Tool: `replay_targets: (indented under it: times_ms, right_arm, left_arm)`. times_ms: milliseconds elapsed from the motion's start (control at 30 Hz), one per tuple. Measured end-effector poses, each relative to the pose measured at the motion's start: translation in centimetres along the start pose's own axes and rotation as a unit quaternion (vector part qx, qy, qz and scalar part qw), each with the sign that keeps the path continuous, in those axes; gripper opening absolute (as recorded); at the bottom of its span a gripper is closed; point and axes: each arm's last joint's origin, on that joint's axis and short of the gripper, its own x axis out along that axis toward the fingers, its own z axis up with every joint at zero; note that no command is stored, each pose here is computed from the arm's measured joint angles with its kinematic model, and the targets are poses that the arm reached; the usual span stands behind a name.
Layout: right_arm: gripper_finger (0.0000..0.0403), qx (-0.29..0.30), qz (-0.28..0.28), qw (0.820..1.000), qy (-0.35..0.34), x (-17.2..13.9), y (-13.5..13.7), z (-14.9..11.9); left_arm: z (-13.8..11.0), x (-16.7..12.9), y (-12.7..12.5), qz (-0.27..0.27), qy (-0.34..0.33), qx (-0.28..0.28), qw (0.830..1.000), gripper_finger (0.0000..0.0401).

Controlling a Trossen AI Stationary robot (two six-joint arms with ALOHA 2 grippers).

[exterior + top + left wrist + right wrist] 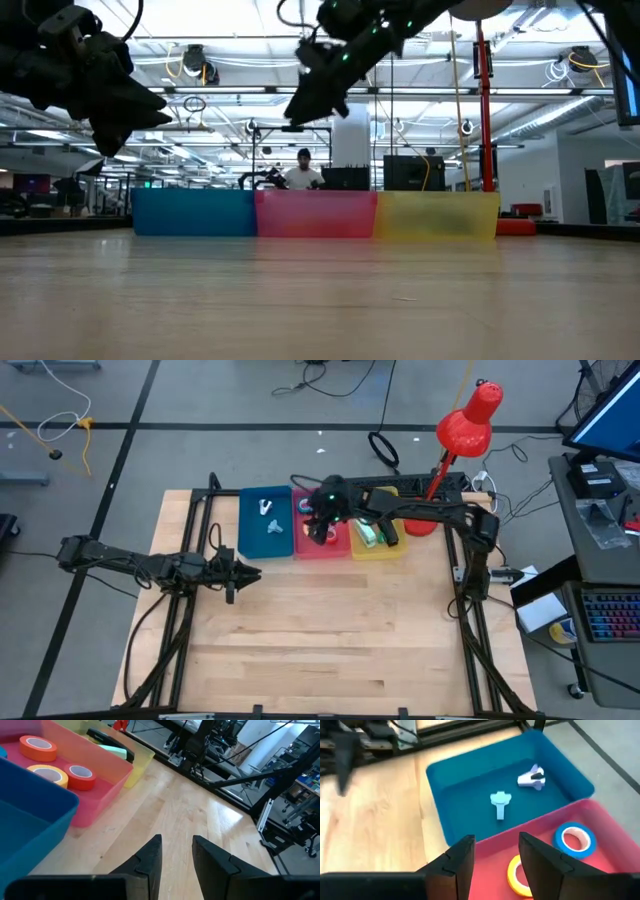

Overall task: Pick and place Stapler, Stapler remover, tape
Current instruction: Return to Home Position

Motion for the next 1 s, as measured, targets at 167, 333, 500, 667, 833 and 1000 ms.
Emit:
replay_targets:
  times_ms: [167,333,500,667,833,1000]
  right_arm:
    - [0.0145,-0.015,-0.001,1.0,0.014,-3.1,0.4,0.6]
    - [0.0142,-0.019,-0.018,1.0,0.009,-5.3,0.4,-0.7]
    - [0.0145,0.028,-0.064,0.998,0.002,-7.3,0.2,-4.9]
    - [0.0148,0.055,-0.062,0.996,-0.029,-10.8,0.4,-9.1]
    - [0.0146,0.071,-0.058,0.993,-0.076,-14.8,0.6,-12.5]
    - [0.0148,0.102,-0.058,0.986,-0.12,-18.0,0.6,-15.7]
  left_arm:
    - [0.0,0.0,0.0,0.0,0.0,-0.016,1.0,0.0108]
    - [-0.1,0.0,0.0,-0.01,0.01,0.011,1.0,0.0108]
    - [0.1,-0.2,-0.3,-0.042,0.007,0.04,0.998,0.0108]
    - [0.4,-0.6,-0.4,-0.052,-0.009,0.066,0.996,0.0108]
    - [0.6,-1.1,-0.5,-0.067,-0.017,0.079,0.995,0.0108]
    - [0.6,-1.9,-0.5,-0.098,-0.013,0.091,0.991,0.0108]
